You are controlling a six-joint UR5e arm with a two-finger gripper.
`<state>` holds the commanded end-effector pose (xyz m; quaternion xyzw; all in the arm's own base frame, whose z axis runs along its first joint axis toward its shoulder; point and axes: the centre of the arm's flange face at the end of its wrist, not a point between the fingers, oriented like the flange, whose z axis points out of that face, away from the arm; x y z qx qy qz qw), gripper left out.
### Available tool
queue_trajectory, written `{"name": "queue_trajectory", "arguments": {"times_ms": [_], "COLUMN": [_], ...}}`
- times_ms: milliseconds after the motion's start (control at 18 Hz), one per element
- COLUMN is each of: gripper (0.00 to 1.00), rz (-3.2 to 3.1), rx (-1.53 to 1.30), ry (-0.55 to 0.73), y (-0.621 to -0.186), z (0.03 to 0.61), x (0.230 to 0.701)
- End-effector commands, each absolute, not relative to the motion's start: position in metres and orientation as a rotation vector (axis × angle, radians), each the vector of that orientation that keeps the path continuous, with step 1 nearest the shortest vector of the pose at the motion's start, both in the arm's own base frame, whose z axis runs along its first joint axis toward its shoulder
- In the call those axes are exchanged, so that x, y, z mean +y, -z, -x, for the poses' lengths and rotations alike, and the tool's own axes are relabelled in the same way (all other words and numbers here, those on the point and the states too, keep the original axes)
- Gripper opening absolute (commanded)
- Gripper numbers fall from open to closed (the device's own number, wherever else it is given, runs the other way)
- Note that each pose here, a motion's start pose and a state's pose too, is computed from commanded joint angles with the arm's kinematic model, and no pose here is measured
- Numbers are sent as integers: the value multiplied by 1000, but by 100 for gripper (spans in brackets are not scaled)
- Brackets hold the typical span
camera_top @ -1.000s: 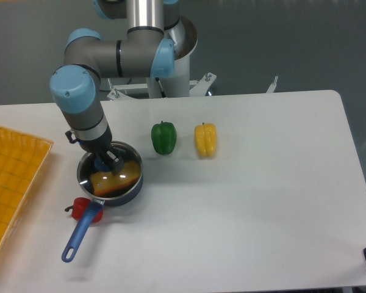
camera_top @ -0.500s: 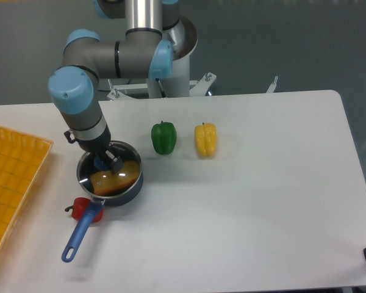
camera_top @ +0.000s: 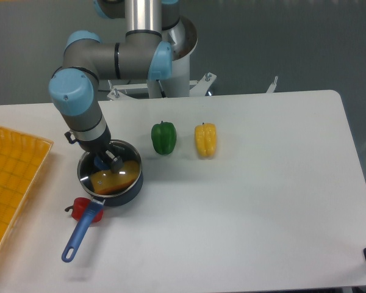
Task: Close the pot lid
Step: 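Settle the glass lid onto the saucepan rim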
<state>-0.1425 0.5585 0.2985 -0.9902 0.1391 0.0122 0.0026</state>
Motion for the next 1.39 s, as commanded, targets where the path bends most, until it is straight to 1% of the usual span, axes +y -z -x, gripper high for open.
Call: {"name": "queue_trajectory", "arguments": {"times_ms": [1389], "gripper": [57], "rz": [3116], "rx": [435], "ry": [-33], "y": [-293], "z": [141], "x": [561]}}
